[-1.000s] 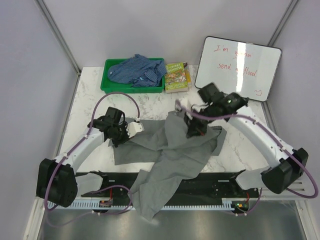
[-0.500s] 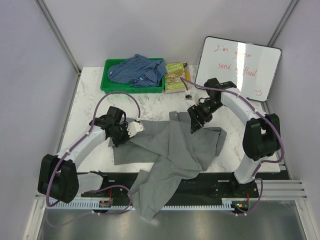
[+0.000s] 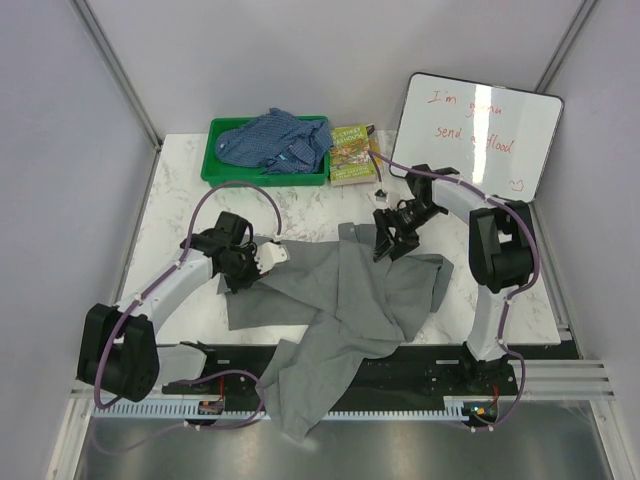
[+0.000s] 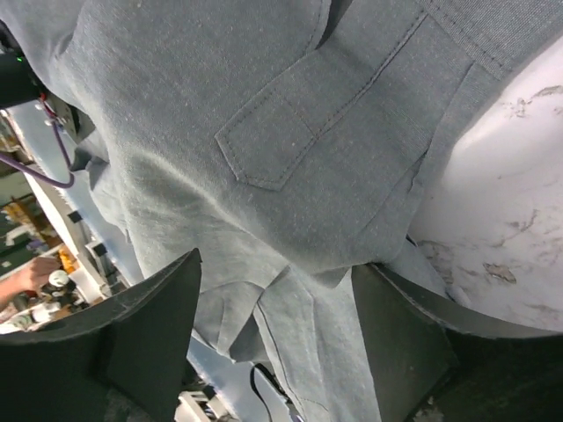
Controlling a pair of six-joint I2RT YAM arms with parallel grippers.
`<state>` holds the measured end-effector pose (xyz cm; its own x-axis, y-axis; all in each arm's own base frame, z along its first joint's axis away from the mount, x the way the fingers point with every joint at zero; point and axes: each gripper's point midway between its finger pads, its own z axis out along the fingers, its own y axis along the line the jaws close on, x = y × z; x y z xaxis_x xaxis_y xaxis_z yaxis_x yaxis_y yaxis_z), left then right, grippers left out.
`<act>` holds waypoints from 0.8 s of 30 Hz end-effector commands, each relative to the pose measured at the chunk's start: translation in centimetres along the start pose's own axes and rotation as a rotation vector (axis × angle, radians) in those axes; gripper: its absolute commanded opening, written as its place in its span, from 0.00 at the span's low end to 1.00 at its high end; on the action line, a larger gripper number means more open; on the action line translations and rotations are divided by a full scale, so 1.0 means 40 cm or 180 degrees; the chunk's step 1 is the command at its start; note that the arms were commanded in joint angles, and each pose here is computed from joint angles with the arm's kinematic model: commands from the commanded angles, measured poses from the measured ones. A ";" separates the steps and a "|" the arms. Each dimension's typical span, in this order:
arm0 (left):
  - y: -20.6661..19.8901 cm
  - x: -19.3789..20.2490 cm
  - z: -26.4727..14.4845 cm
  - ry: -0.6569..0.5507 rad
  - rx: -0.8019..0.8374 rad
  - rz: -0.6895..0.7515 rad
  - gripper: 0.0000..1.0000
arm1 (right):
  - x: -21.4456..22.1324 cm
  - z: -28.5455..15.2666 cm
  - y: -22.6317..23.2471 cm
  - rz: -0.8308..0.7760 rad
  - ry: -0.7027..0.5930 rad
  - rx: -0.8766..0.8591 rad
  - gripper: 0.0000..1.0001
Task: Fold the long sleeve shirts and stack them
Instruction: Flatten the shirt out
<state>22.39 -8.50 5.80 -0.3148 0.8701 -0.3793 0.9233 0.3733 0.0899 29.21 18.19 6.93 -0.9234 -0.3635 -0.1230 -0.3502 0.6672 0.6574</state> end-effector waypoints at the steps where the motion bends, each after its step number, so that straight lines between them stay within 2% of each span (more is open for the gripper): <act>1: 0.019 -0.038 -0.010 -0.0162 -0.0031 -0.0084 0.02 | -0.053 -0.021 0.031 -0.0006 -0.0214 -0.0205 0.73; 3: 0.018 -0.037 -0.008 -0.0156 -0.0024 -0.0097 0.02 | -0.076 -0.051 0.061 -0.0136 -0.0353 -0.0280 0.61; 4: 0.020 -0.040 -0.007 -0.0172 -0.0028 -0.0088 0.02 | -0.083 -0.061 0.069 -0.0222 -0.0397 -0.0279 0.45; 6: 0.022 -0.042 -0.004 -0.0173 -0.0027 -0.0127 0.02 | -0.103 -0.098 0.104 -0.0418 -0.0533 -0.0310 0.23; 7: 0.024 -0.045 -0.005 -0.0186 -0.0034 -0.0138 0.02 | -0.110 -0.114 0.117 -0.0518 -0.0589 -0.0300 0.00; 10: 0.030 -0.053 -0.002 -0.0209 -0.0027 -0.0235 0.02 | -0.135 -0.194 0.193 -0.0934 -0.0840 -0.0316 0.00; 11: 0.032 -0.049 0.003 -0.0195 0.0002 -0.0344 0.02 | -0.136 -0.233 0.230 -0.1213 -0.0946 -0.0315 0.00; 13: 0.040 -0.058 0.008 -0.0202 0.0037 -0.0446 0.02 | -0.110 -0.296 0.342 -0.1621 -0.0984 -0.0485 0.00; 14: 0.041 -0.055 0.018 -0.0165 0.0082 -0.0578 0.02 | -0.081 -0.328 0.399 -0.1943 -0.1012 -0.0472 0.00; 15: 0.047 -0.057 0.023 -0.0153 0.0101 -0.0643 0.02 | -0.013 -0.319 0.480 -0.2421 -0.0782 -0.0523 0.00; 16: 0.058 -0.073 0.019 -0.0193 0.0101 -0.0683 0.02 | 0.028 -0.303 0.505 -0.2685 -0.0624 -0.0364 0.00; 17: 0.063 -0.077 0.020 -0.0188 0.0115 -0.0792 0.02 | 0.098 -0.314 0.563 -0.3058 -0.0611 -0.0269 0.00; 18: 0.067 -0.078 0.032 -0.0150 0.0169 -0.0855 0.02 | 0.197 -0.228 0.624 -0.3377 -0.0260 -0.0409 0.00; 19: 0.084 -0.099 0.025 -0.0196 0.0147 -0.0894 0.02 | 0.257 -0.199 0.649 -0.3597 -0.0162 -0.0399 0.04; 20: 0.092 -0.104 0.027 -0.0197 0.0158 -0.0992 0.02 | 0.306 -0.209 0.656 -0.3927 -0.0273 -0.0140 0.08; 21: 0.092 -0.104 0.034 -0.0161 0.0214 -0.1065 0.02 | 0.374 -0.155 0.635 -0.4140 0.0022 -0.0187 0.16; 22: 0.107 -0.122 0.029 -0.0223 0.0200 -0.1100 0.02 | 0.379 -0.145 0.594 -0.4328 0.0159 -0.0039 0.33; 23: 0.114 -0.124 0.028 -0.0232 0.0201 -0.1204 0.02 | 0.371 -0.141 0.531 -0.4472 0.0330 0.0363 0.40; 24: 0.119 -0.129 0.027 -0.0244 0.0206 -0.1246 0.02 | 0.420 -0.107 0.481 -0.4708 0.0669 0.0504 0.45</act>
<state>26.92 -10.25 5.55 -0.5531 0.7374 -0.3876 0.8150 0.5755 -0.0681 5.63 28.38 28.56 0.1176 -0.6205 -0.7753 -0.9425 -0.3156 0.1097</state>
